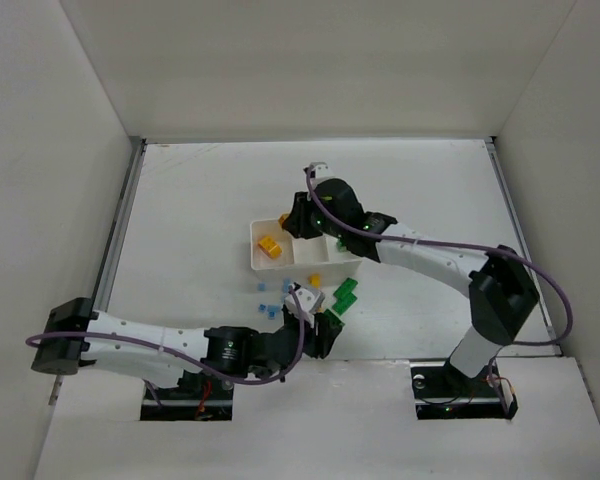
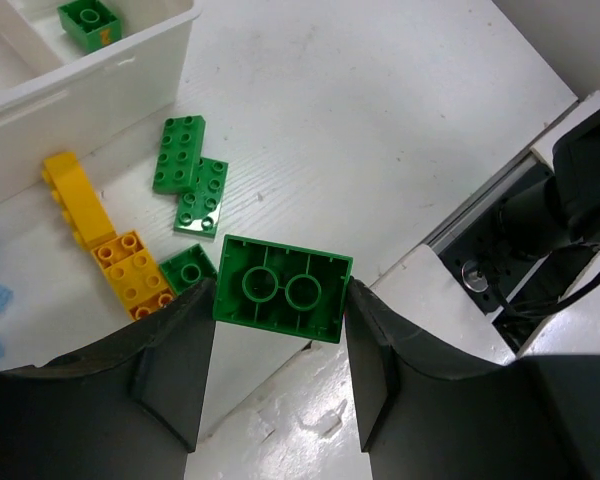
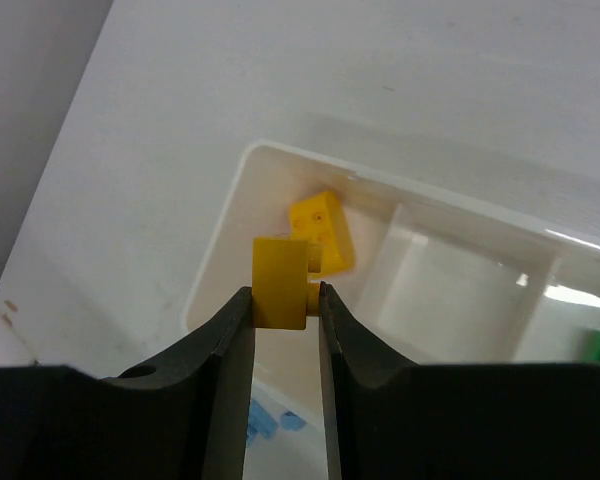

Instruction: Sort the legos into containers by color

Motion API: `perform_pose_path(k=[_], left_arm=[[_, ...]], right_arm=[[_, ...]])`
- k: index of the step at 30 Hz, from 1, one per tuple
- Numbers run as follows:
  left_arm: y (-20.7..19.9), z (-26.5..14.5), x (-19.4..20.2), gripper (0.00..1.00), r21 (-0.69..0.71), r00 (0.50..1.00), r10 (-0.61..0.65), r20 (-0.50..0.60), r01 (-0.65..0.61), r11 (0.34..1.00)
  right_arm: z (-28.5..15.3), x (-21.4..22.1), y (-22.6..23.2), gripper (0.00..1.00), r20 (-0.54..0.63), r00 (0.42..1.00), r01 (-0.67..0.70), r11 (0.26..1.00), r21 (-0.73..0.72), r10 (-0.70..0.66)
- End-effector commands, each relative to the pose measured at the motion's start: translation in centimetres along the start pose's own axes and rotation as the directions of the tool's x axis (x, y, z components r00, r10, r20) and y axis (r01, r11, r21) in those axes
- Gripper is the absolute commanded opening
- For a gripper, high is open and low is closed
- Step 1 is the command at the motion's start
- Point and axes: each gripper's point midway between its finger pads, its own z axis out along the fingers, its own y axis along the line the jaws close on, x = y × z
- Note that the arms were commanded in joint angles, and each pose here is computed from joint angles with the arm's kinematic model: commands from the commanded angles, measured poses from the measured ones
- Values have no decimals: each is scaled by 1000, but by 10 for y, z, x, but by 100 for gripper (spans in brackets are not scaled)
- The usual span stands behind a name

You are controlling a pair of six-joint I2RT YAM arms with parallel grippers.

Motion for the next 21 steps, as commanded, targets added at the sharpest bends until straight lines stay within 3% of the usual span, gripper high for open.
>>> perform_pose_path(k=[1,11,16,19,21], left_arm=[[17,-11,-7,28,-21,998,-58,29,58,998],[49,-10,-33,27,-95,988,-122,95,131,987],[48,-5,-47,27,-108,984,-139,114,151,983],[34,0,-66,27,-83,978,-149,147,162,983],[34,1,-72,27,-85,974,-157,160,172,981]], right_arm=[[12,-12,38,28,6,1000,12,994,-112,-12],[29,-4,43,37,-28,1000,-6,991,-130,2],[26,1,44,53,-35,999,-9,989,-151,4],[27,11,37,57,-77,996,-62,985,-164,50],[20,1,31,58,-25,998,-63,987,-145,60]])
